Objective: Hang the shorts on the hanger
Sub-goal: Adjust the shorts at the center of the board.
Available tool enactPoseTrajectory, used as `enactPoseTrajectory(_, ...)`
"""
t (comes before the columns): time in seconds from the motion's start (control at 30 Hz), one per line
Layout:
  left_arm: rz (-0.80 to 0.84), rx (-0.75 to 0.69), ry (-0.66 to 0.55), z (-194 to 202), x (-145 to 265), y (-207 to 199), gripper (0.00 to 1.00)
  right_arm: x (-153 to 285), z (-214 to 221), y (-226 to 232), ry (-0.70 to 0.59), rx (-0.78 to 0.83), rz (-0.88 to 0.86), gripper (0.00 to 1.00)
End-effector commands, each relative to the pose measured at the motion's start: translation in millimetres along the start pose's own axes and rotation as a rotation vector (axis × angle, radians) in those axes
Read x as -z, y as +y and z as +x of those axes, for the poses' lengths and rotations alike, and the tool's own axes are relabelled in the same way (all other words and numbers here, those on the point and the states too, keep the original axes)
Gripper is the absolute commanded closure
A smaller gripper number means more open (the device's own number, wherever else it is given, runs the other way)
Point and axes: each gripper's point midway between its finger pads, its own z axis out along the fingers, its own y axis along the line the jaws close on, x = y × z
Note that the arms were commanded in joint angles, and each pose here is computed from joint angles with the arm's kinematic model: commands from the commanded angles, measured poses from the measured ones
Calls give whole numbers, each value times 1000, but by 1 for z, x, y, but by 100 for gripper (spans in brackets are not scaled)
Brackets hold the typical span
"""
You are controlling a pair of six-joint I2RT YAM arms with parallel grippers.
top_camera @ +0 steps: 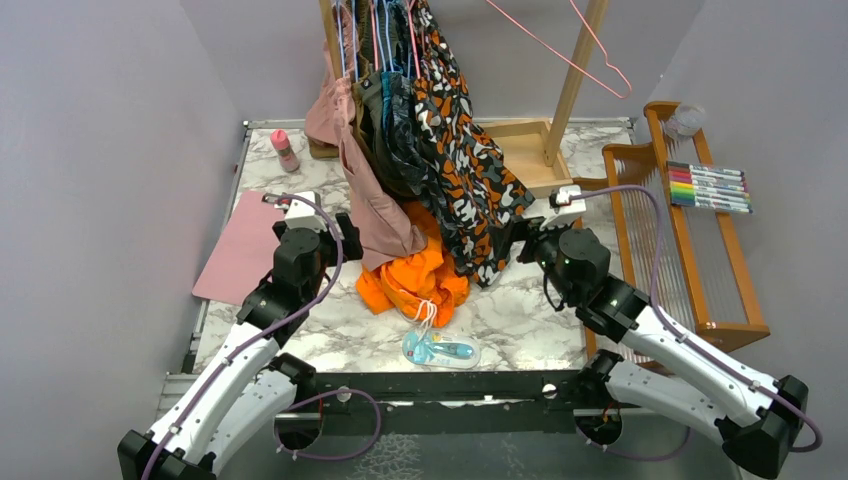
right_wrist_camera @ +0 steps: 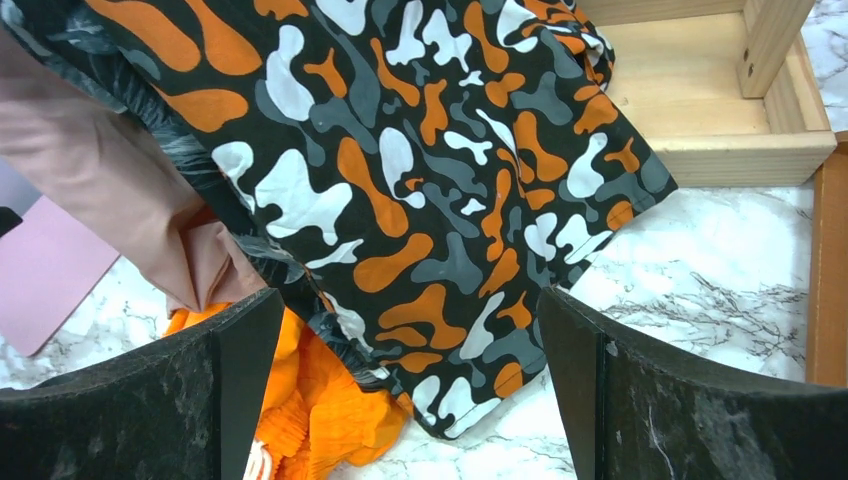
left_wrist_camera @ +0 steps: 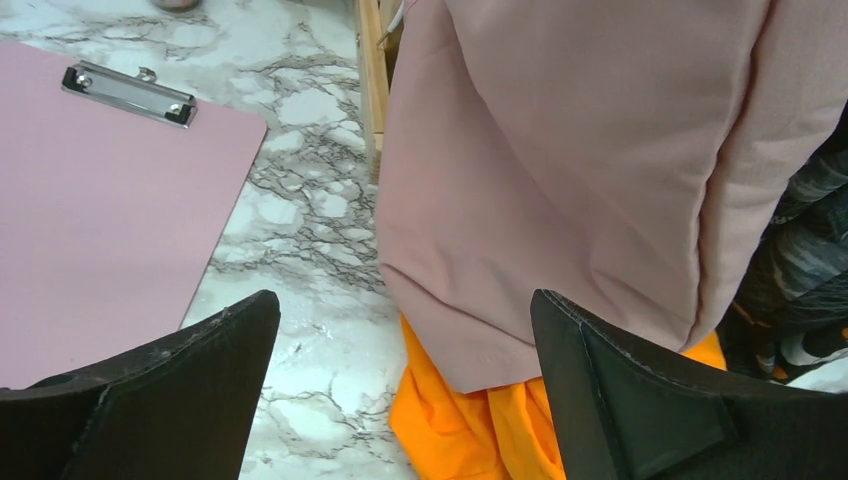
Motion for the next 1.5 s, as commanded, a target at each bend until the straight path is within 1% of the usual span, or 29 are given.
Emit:
enactPoseTrajectory(0.0,-8,-68,-7,-2,-1,3,1,0,-16,0,-26,-27,25,0)
enactPoseTrajectory(0.13,-31,-92,-8,-2,0,8,1,4,-16,5,-42,17,-30,0)
enactPoseTrajectory(0.23,-53,-97,-9,-3,0,12,1,10,-12,16,-37,101,-133,0)
enactPoseTrajectory(0.3,-45,-103,-5,-2,0,11,1,15,-11,25,-34,125,-194,0)
enactPoseTrajectory(0.53,-32,-118,1,-3,2,9,1,20,-2,41,1,190,-308,1)
enactPoseTrajectory(0.67,-35,-118,-3,-4,3,10,1,23,10,57,54,214,-406,4)
enactPoseTrajectory(0.8,-42,-117,-8,-5,4,12,1,22,16,63,108,222,-434,5)
enactPoseTrajectory(0.87,-41,-117,-8,-5,4,11,1,24,21,71,152,215,-475,7)
enactPoseTrajectory(0.93,-39,-115,-7,-5,4,11,1,27,28,81,206,165,-517,11)
enactPoseTrajectory(1.0,-35,-114,-14,-6,4,10,1,32,43,95,278,114,-588,13)
enactPoseTrajectory(1.07,-34,-112,-21,-8,5,10,1,35,60,106,332,65,-612,14)
enactPoseTrajectory(1.13,-36,-111,-26,-9,7,11,1,39,81,119,368,52,-617,15)
enactPoseTrajectory(1.23,-39,-110,-30,-9,7,12,1,45,119,142,432,92,-604,15)
enactPoseTrajectory(1.3,-41,-110,-31,-9,7,12,1,40,146,146,477,115,-526,15)
enactPoseTrajectory(1.47,-45,-109,-34,-9,8,14,1,18,179,131,495,11,-338,19)
